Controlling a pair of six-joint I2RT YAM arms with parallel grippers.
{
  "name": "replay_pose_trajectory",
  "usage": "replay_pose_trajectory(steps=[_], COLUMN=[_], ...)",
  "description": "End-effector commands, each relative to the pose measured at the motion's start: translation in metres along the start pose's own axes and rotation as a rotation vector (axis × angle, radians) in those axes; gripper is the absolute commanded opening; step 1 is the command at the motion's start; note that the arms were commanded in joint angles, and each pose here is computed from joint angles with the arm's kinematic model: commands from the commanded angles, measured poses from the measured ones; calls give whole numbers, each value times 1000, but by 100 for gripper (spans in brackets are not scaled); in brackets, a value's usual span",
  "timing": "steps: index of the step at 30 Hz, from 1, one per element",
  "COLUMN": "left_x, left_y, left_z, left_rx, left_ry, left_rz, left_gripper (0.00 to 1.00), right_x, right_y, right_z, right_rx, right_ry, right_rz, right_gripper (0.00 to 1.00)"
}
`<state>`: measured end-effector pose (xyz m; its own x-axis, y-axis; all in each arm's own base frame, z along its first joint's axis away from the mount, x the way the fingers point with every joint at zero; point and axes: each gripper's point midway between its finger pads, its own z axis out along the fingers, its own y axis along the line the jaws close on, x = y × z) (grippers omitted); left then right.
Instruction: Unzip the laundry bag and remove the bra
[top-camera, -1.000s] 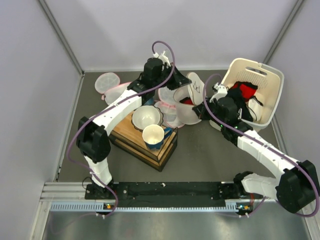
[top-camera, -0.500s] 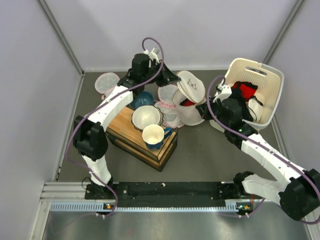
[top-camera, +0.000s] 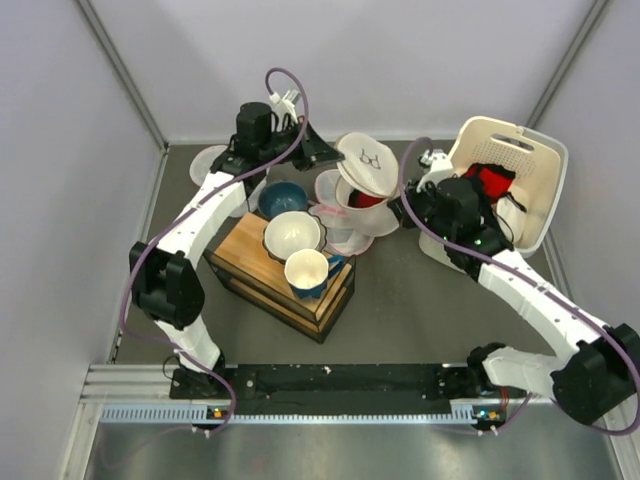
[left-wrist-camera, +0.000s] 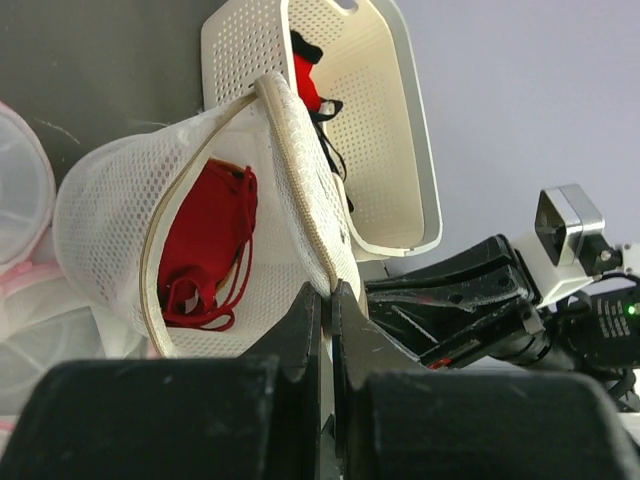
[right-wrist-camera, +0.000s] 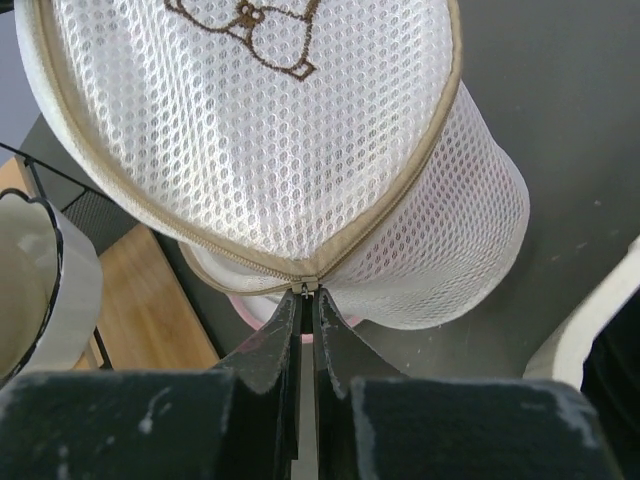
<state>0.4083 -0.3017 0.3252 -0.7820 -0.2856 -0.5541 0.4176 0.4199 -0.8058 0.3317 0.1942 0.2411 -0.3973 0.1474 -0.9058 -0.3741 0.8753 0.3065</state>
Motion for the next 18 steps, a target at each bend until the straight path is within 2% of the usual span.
replay_pose_trajectory(steps=[1,3,4,7,13,18], left_x=[-30,-18,-13,8,4,0], left_y=[-46,-48,-46,-51,-42,-52], left_z=[-27,-20,-16,-4,-22,-29], left_rx=[122,133,133,163,124,152], left_ry=[-72,-39,-24,44,39,51], left_rz=[176,176,170,162,194,228], left_gripper=[0,0,0,0,0,0], right_x=[-12,-24,-10,-21,-40,-48], right_y=[-4,6,11,18,-41,-50], right_z=[15,24,37,49,68,93], right_rx=[5,-68,-120,-175,-103,-148], right_ry=[73,92,156,174,164,195], right_rz=[-100,-119,-110,-99,-43,-48], right_gripper=[0,0,0,0,0,0])
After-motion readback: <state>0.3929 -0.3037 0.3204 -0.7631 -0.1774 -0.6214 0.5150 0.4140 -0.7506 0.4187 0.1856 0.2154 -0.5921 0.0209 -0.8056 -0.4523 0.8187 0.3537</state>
